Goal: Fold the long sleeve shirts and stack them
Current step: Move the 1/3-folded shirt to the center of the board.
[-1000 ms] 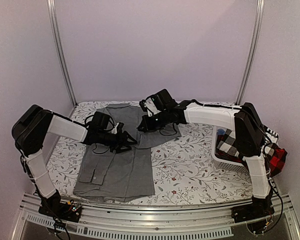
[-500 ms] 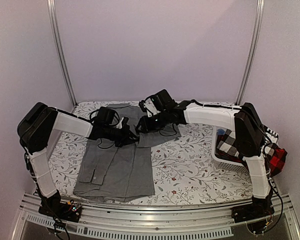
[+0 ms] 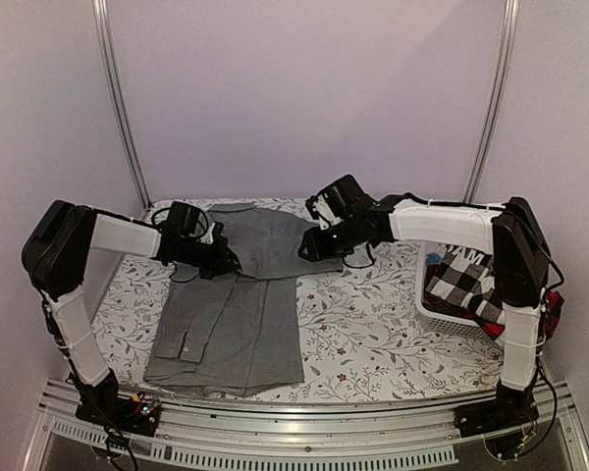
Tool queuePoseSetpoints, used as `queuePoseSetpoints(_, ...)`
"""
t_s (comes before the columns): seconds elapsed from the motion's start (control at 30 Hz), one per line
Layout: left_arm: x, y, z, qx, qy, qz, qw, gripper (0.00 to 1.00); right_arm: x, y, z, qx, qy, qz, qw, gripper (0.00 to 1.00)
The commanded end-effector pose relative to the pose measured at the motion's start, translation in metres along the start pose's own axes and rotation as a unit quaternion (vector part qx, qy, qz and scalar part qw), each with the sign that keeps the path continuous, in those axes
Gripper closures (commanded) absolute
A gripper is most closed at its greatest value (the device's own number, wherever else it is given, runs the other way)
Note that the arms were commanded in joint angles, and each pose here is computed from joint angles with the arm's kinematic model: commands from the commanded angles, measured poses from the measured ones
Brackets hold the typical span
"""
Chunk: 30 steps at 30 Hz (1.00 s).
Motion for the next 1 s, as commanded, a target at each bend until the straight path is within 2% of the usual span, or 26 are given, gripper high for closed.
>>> queuePoseSetpoints(0.0,-0.006,0.03,0.01,0.058,0.013,-0.017,0.998,1.0,0.019,-0.043,-0.016,-0.039,-0.009,-0.039,0.998,0.61)
queuePoseSetpoints(0.2,-0.019,0.058,0.003,0.073,0.023,-0.008,0.997,1.0,0.024,-0.064,-0.066,-0.061,0.0,-0.041,0.997,0.71)
queuePoseSetpoints(0.4,-0.025,0.063,-0.017,0.046,0.028,0.015,0.998,1.0,0.009,-0.104,-0.099,-0.081,0.032,-0.069,0.994,0.73)
queuePoseSetpoints(0.57,-0.022,0.051,-0.042,0.019,0.033,0.025,0.999,1.0,0.005,-0.143,-0.103,-0.105,0.047,-0.086,0.99,0.73)
queuePoseSetpoints(0.77,0.001,0.027,-0.071,-0.006,0.028,0.017,0.999,1.0,0.025,-0.197,-0.095,-0.133,0.039,-0.107,0.984,0.73)
queuePoseSetpoints(0.97,0.035,0.005,-0.077,-0.014,0.011,-0.001,1.0,1.0,0.055,-0.198,-0.071,-0.156,0.012,-0.073,0.985,0.7)
Point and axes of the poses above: each gripper's point midway between its finger pads, its own z axis back along the fingers, its own y axis along the line the jaws close on, x = y × z, the point moved 4 cm from there along z, back along the fingers, and after that the axes turned 7 degrees about -z, right-handed, at the moved point
